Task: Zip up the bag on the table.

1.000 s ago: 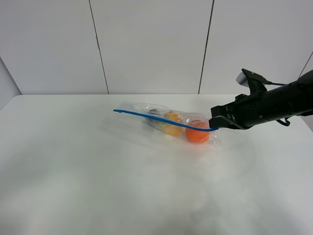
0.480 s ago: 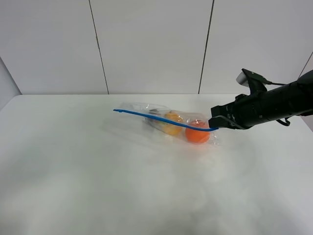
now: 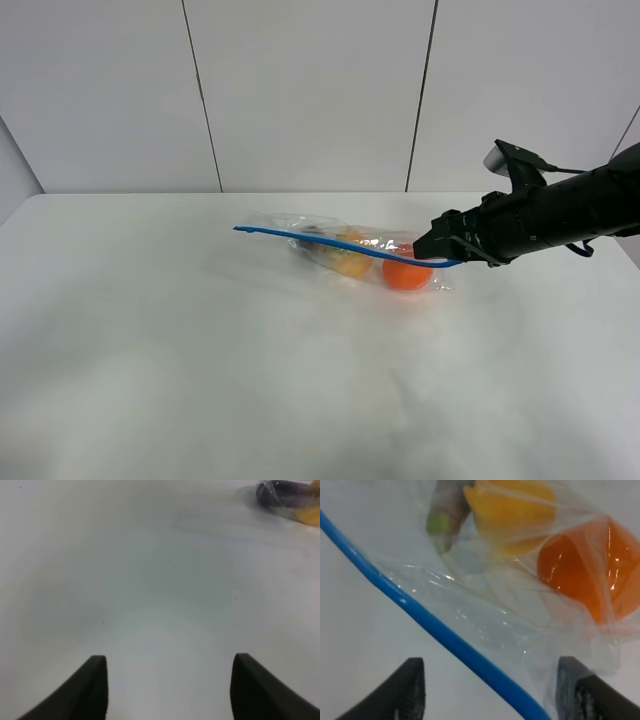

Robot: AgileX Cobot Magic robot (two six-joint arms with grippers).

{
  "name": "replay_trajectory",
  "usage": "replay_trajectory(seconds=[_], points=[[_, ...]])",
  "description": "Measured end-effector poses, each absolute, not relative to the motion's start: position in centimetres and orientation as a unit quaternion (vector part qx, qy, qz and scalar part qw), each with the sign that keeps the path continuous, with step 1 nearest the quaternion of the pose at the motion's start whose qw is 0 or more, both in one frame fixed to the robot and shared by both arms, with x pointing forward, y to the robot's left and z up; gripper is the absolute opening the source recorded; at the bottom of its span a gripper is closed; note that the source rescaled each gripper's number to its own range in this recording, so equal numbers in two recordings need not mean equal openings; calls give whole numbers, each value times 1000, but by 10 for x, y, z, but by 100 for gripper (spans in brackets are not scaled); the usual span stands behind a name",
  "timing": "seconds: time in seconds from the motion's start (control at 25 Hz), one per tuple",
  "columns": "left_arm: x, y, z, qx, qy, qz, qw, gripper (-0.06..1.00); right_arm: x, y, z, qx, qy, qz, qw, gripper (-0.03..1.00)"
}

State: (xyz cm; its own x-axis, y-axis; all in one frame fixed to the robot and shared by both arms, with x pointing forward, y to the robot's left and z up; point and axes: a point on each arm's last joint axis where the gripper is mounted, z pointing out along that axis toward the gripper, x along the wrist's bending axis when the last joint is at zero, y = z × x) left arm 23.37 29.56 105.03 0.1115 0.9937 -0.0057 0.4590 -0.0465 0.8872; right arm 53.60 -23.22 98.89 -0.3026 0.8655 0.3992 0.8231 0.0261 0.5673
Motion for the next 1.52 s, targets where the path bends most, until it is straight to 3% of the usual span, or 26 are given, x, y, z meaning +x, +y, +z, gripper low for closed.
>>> replay_trajectory(seconds=[0.32, 0.8, 1.08, 1.52], points=[[234, 296, 1050, 636, 571, 344, 389, 72, 536, -233, 988, 586, 720, 369, 32, 65], [234, 296, 1050, 636, 571, 344, 389, 72, 540, -254, 980, 578, 755, 277, 137, 66], [234, 296, 1050, 636, 571, 344, 389, 72, 543, -266, 979, 599, 742, 238, 186, 71], [234, 296, 1050, 636, 571, 344, 389, 72, 543, -275, 979, 619, 726, 232, 189, 72]])
